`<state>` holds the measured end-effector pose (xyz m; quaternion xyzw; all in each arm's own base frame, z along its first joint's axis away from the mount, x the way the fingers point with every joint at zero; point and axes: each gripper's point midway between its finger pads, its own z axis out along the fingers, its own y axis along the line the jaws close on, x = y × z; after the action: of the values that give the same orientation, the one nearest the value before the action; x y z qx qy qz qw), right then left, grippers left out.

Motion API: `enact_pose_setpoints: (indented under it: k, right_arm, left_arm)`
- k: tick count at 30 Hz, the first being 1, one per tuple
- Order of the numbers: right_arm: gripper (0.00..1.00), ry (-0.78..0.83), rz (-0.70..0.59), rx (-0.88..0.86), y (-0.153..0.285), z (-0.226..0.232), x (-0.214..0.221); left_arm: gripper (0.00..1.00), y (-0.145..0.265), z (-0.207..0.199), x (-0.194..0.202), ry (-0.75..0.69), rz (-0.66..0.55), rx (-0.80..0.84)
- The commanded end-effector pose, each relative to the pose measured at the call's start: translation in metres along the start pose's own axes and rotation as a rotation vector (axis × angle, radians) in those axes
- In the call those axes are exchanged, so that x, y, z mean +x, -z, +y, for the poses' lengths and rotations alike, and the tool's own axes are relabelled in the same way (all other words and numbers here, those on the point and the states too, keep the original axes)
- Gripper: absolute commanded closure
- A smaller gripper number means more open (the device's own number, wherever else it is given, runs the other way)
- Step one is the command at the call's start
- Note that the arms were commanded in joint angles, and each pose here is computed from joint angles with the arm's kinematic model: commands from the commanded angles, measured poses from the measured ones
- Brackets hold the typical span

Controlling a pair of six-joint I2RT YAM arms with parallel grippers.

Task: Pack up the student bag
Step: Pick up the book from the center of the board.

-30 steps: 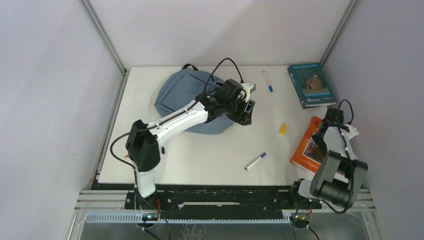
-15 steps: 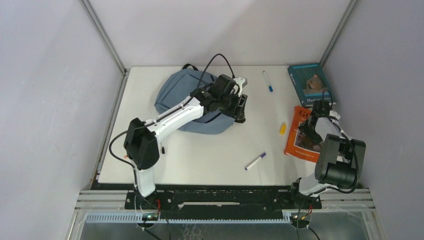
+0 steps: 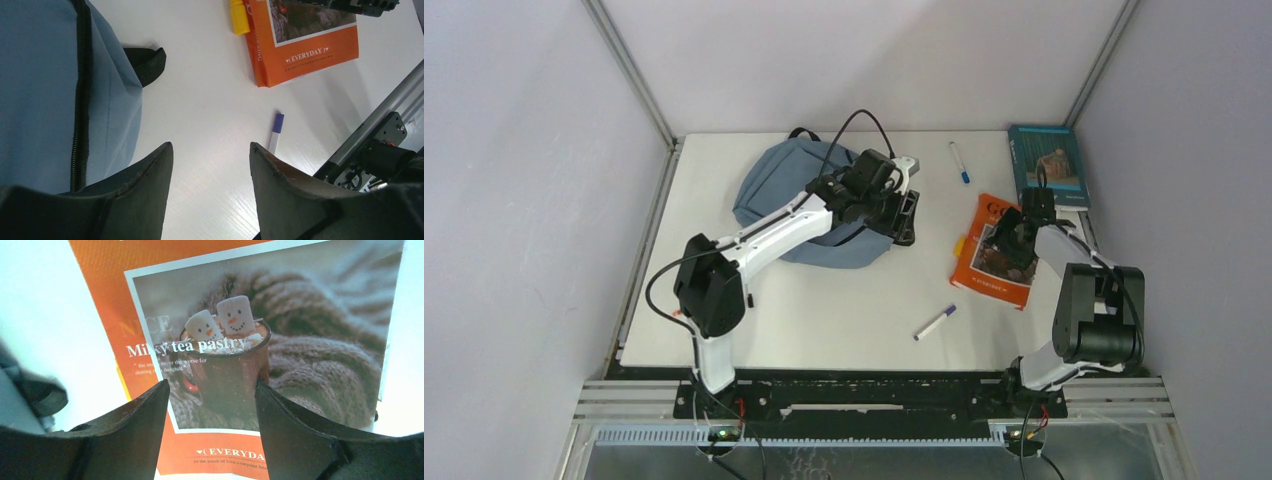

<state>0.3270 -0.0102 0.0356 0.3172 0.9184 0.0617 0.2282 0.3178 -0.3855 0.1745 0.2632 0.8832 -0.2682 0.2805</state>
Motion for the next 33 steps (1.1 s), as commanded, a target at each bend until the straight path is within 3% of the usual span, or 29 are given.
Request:
enact_pose_setpoints:
  k: [1,7,10,13,17,24,33]
  right_arm:
    - [0.27,0.001,0.069,-0.094,0.022,0.014,0.019]
    - [0.23,-0.078,-0.176,-0.008,0.065,-0.023,-0.022]
    - [0.13,-0.213,-0.239,0.073,0.075,-0.068,-0.026]
    - [0.05,-0.312,-0.241,0.089,0.073,-0.097,-0.018]
    - [0.01,-0.331,-0.178,0.032,0.059,-0.097,-0.004]
    - [0.01,-0.353,-0.054,-0.089,0.028,-0.080,0.011]
    - [0.03,-0.356,-0.012,-0.167,0.020,-0.068,0.016]
  left_arm:
    - [0.38,0.007,-0.018,-0.021,0.006,-0.044,0.067]
    - [0.37,0.006,-0.025,-0.024,0.009,-0.054,0.102]
    - [0.36,-0.002,-0.034,-0.023,0.029,-0.042,0.145]
    - [0.36,-0.015,-0.045,-0.020,0.049,-0.014,0.177]
    - [0.36,-0.033,-0.061,-0.017,0.076,0.026,0.228]
    - [0.35,-0.087,-0.074,-0.009,0.173,0.101,0.275]
    - [0.38,-0.131,-0.070,0.030,0.270,0.209,0.273]
